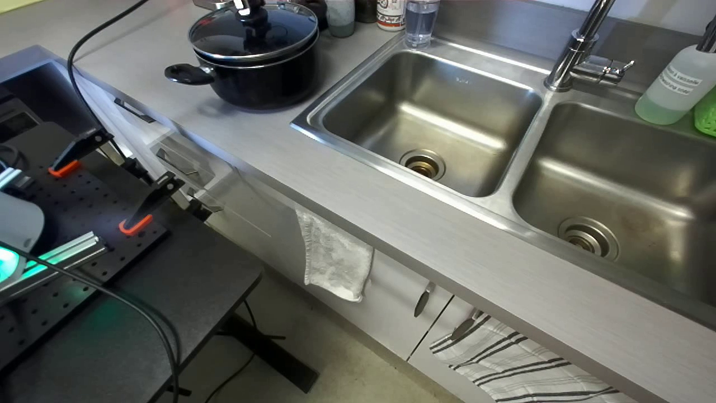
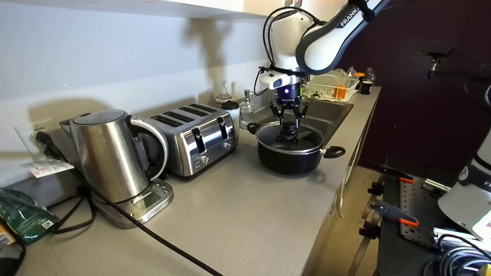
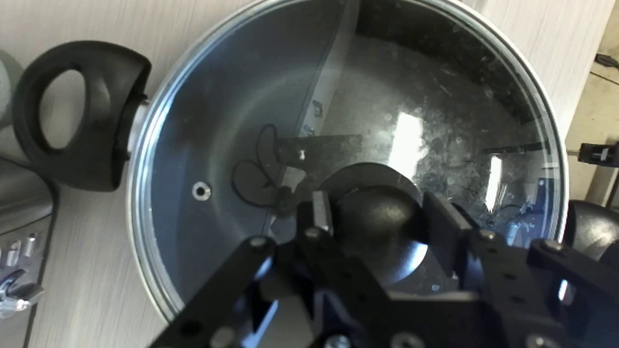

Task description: Place the lid on the pot

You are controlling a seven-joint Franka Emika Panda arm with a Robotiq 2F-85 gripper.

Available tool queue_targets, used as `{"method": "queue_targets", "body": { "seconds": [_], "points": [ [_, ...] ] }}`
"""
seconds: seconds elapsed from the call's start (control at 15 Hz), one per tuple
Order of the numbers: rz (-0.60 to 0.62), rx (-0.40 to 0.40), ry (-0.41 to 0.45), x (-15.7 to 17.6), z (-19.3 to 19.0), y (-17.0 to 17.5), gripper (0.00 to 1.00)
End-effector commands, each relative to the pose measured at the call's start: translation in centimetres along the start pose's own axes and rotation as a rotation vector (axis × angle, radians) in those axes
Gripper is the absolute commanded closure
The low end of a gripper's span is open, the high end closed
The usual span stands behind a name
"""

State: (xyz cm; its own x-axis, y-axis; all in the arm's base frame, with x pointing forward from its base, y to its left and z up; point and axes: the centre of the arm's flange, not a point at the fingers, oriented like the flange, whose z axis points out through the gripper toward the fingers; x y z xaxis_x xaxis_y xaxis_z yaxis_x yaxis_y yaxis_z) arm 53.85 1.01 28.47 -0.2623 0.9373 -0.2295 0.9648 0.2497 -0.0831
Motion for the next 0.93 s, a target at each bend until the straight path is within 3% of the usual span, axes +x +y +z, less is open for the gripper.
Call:
{"method": "queue_targets", "body": {
  "seconds": [0.0, 0.87],
  "points": [
    [-0.011, -0.003, 0.016, -0.3, 0.1, -1.2, 0.75],
    [-0.009, -0.048, 0.051, -0.8, -0.8, -3.3, 0.75]
  ]
}}
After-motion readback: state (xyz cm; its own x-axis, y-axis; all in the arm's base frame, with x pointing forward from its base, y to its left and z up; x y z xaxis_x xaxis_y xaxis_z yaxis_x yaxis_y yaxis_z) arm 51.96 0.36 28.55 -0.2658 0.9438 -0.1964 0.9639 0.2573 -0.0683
